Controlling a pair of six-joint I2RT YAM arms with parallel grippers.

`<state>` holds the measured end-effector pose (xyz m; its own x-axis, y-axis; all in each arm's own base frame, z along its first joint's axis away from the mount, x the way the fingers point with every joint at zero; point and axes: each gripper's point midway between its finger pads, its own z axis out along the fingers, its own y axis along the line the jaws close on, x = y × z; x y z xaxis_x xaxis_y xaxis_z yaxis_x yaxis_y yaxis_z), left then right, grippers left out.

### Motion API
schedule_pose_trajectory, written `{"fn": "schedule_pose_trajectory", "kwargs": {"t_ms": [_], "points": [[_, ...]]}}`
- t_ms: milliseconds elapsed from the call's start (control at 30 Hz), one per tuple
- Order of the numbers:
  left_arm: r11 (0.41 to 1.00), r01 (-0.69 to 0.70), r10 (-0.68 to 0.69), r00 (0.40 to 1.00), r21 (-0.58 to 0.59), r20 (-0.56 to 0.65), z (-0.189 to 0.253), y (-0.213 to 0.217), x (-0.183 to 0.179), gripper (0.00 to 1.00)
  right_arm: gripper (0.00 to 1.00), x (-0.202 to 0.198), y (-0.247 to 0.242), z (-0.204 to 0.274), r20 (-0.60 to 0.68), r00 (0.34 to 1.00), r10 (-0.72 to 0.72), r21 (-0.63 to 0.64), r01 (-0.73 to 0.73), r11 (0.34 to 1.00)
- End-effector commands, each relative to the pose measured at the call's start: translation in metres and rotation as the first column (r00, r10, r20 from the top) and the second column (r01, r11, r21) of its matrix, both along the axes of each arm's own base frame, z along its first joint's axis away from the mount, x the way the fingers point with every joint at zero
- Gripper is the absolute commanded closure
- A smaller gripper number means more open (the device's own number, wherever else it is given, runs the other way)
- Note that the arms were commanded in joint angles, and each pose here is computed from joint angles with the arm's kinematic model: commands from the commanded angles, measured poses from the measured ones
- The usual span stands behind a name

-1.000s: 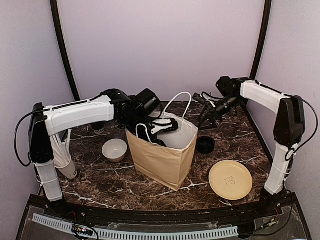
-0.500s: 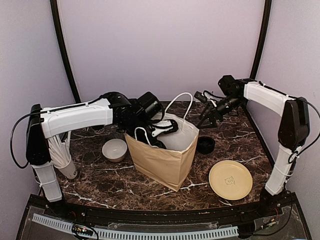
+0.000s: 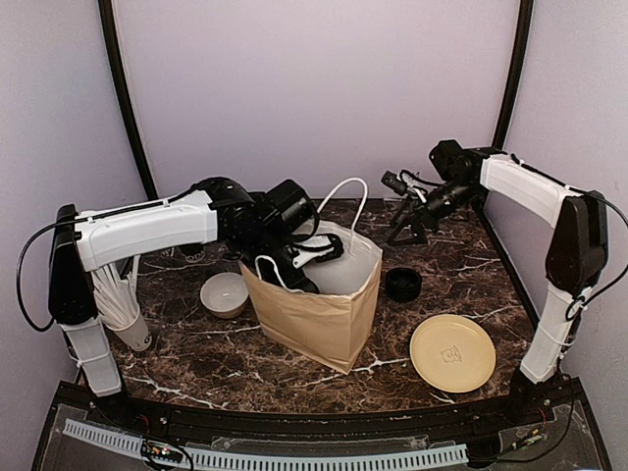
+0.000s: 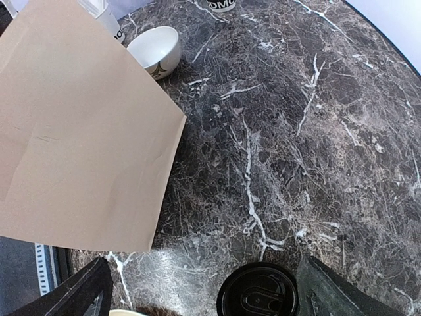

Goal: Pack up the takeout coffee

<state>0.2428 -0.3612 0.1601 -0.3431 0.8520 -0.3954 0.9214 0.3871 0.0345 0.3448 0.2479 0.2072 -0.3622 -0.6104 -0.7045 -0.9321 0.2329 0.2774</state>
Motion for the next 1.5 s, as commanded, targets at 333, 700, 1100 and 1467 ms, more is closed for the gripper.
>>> {"fn": "schedule_pose_trajectory", "kwargs": {"t_ms": [333, 700, 1100, 1467], "points": [[0.997, -0.025, 0.023, 0.999, -0.069, -0.026, 0.053, 0.018, -0.013, 0.03, 0.02, 0.001, 0.005, -0.002, -0.048, 0.999, 0.015, 0.008, -0.015, 1.0], [0.982, -0.006, 0.025, 0.995, -0.189, 0.098, 0.1, 0.006, 0.004, 0.01, 0.01, 0.001, 0.006, -0.002, -0.059, 0.998, 0.02, 0.007, -0.019, 1.0], [0.932, 0.044, 0.042, 0.973, -0.36, 0.227, 0.173, 0.0, 0.011, 0.01, 0.01, -0.003, 0.002, 0.014, -0.025, 1.0, 0.016, -0.003, -0.016, 1.0], [0.916, 0.049, 0.075, 0.954, -0.398, 0.29, 0.2, 0.017, 0.006, 0.02, 0.02, -0.002, -0.007, 0.029, 0.037, 0.999, -0.039, -0.031, 0.04, 0.999]]}}
